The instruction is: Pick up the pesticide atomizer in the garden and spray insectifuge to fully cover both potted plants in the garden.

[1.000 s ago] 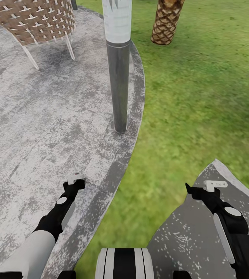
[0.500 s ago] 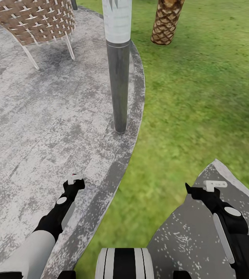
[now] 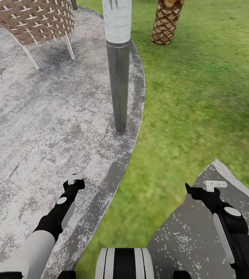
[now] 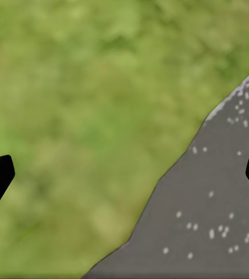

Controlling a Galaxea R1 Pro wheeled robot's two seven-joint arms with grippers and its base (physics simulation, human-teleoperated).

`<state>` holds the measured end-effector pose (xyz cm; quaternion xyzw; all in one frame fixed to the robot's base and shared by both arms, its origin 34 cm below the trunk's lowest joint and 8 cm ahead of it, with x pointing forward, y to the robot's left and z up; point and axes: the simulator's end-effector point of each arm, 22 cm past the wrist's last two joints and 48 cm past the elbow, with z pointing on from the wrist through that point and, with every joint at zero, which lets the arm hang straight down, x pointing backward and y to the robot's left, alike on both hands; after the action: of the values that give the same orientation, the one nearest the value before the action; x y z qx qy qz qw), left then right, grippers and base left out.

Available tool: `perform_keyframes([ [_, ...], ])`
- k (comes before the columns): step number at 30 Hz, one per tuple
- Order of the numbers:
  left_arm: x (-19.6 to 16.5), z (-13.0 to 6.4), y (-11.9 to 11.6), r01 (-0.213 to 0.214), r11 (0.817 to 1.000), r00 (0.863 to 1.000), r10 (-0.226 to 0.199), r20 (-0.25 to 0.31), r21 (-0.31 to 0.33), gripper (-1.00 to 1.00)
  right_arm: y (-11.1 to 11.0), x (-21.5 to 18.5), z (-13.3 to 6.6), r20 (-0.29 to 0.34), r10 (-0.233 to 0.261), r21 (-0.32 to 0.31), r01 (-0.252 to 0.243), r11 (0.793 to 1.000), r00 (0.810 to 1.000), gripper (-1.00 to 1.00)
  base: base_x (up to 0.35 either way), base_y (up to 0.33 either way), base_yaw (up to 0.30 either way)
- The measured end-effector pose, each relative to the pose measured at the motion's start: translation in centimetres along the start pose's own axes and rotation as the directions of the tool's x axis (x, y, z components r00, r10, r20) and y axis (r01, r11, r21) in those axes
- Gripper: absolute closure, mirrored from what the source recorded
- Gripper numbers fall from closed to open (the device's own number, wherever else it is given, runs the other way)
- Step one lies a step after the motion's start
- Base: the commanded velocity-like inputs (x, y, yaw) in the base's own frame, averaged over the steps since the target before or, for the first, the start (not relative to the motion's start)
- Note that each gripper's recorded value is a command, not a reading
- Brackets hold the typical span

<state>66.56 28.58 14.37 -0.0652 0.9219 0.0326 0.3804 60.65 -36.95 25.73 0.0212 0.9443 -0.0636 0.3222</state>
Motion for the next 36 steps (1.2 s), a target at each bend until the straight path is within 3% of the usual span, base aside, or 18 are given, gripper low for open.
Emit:
perform_keyframes([
  [24,-6.6,-2.1,-0.6,0.010,1.000,0.995,-0.012,0.094,0.018,1.00,-0.4,-4.8,-2.9,0.092,0.013,-0.001,-0.013,1.000,0.996,-1.00,0.000,0.000,0.000],
  [27,-8.4,-2.6,-0.5,0.012,1.000,0.991,-0.014,0.129,0.018,1.00,-0.3,-5.3,-3.3,0.102,0.016,-0.005,-0.016,1.000,0.995,-1.00,0.000,0.000,0.000],
  [32,-10.4,-3.5,0.5,0.009,1.000,0.986,-0.010,0.168,0.008,1.00,-0.1,-6.5,-4.1,0.124,0.021,-0.010,-0.020,1.000,0.992,-1.00,0.000,0.000,0.000],
  [36,-11.9,-4.1,2.8,0.006,1.000,0.982,-0.003,0.190,-0.018,1.00,0.0,-7.3,-4.7,0.139,0.028,-0.015,-0.026,1.000,0.990,-1.00,0.000,0.000,0.000],
])
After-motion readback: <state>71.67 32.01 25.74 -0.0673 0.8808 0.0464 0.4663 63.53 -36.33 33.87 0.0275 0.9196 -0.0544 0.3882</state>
